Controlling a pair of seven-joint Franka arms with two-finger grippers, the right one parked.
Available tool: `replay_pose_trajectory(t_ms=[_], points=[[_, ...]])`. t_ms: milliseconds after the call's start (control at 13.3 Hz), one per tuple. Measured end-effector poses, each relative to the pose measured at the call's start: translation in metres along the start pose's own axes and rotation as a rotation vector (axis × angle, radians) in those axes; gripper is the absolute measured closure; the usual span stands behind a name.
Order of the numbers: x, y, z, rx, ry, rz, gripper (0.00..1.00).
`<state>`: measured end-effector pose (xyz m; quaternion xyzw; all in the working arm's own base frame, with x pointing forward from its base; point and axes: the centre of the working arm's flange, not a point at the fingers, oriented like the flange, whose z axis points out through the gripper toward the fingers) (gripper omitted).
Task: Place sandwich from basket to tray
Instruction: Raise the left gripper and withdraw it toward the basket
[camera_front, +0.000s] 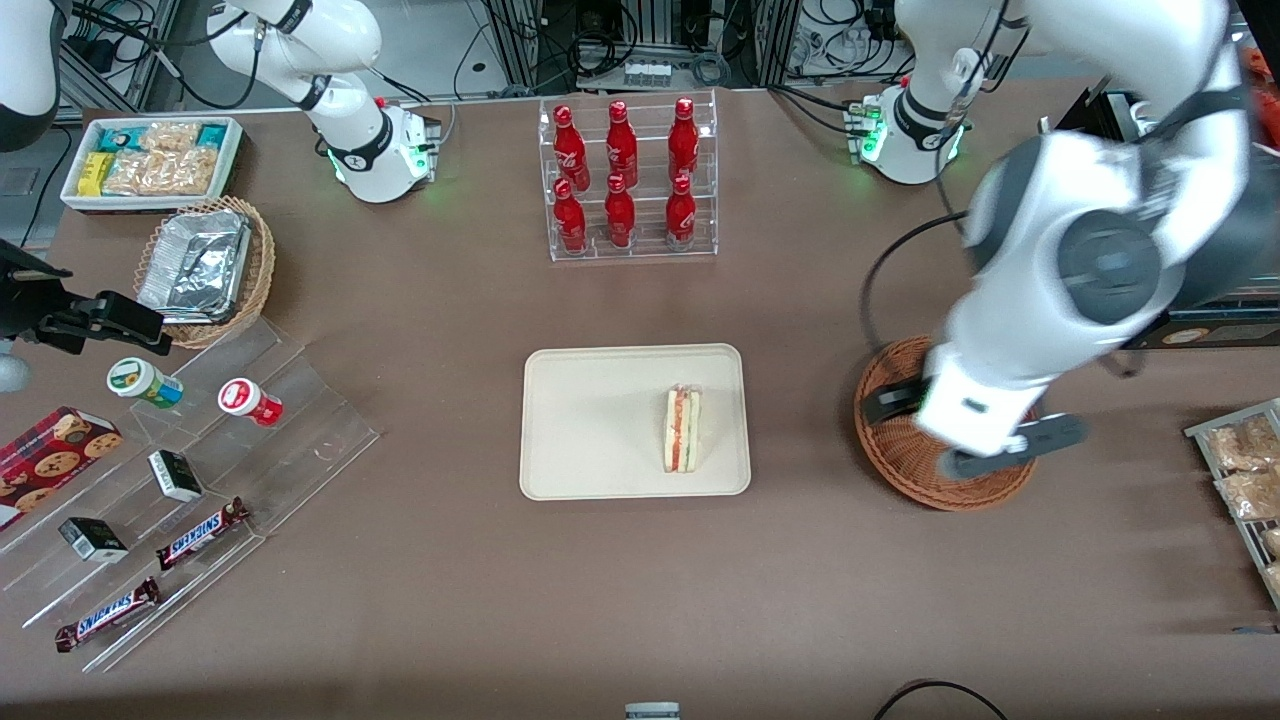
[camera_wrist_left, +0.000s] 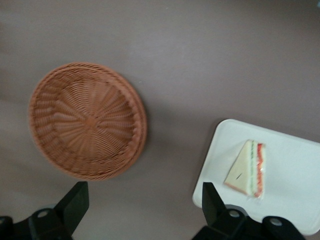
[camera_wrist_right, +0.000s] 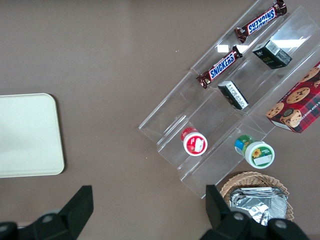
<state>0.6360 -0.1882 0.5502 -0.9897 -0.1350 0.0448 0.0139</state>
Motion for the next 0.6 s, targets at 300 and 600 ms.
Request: replay_pose_trajectory(t_ms=[300, 600], points=[[-0.016, -0.086, -0.047, 0.004, -0.091, 0.061, 0.00], [-0.042, -0.118, -0.053, 0.019, -0.178, 0.066, 0.00]])
